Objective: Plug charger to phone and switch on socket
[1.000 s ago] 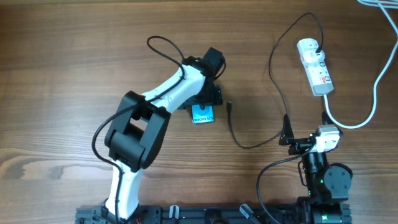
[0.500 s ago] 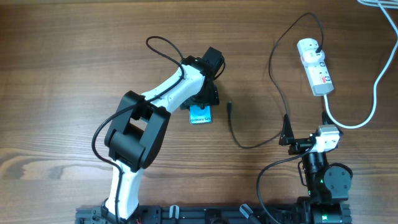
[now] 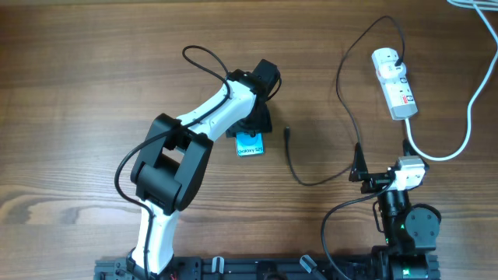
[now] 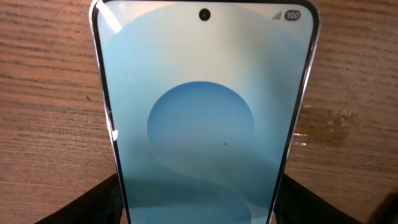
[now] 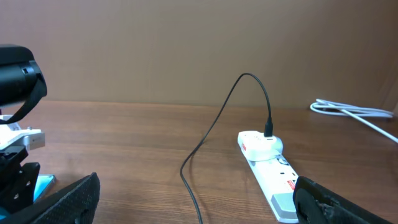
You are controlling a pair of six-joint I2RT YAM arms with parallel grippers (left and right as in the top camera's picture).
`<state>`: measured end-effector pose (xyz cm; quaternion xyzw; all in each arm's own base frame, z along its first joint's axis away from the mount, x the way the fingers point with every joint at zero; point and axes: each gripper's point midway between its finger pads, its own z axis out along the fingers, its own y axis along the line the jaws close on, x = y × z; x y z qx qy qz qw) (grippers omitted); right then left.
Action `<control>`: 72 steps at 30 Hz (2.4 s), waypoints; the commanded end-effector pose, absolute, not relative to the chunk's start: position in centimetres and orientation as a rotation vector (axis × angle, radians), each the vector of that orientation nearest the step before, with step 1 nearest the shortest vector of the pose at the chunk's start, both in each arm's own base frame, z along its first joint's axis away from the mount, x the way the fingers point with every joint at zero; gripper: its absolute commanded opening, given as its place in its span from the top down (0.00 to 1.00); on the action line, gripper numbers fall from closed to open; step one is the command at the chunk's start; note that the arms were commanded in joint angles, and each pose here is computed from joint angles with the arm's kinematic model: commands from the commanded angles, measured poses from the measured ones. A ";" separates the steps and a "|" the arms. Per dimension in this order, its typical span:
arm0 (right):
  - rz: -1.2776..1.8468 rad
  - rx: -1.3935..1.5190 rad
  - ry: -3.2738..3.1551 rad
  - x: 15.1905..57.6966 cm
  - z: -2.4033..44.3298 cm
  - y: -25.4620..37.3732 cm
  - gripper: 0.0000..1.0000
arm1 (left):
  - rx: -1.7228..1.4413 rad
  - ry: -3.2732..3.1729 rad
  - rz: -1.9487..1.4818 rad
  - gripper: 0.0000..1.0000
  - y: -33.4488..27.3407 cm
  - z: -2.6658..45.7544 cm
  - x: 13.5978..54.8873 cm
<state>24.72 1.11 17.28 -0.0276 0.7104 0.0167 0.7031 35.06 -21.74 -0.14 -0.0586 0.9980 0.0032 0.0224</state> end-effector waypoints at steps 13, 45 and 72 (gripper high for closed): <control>0.039 -0.037 1.578 24.7 17.3 0.8 0.00 | -0.215 3.038 -0.153 0.29 -22.6 4.7 35.1; 1.411 1.095 1.368 24.2 17.8 4.2 0.00 | -0.464 2.977 -1.700 0.29 -25.8 13.6 36.1; 1.132 0.277 1.585 20.7 29.1 8.8 0.01 | -0.597 2.587 -2.420 0.28 -21.9 21.5 39.3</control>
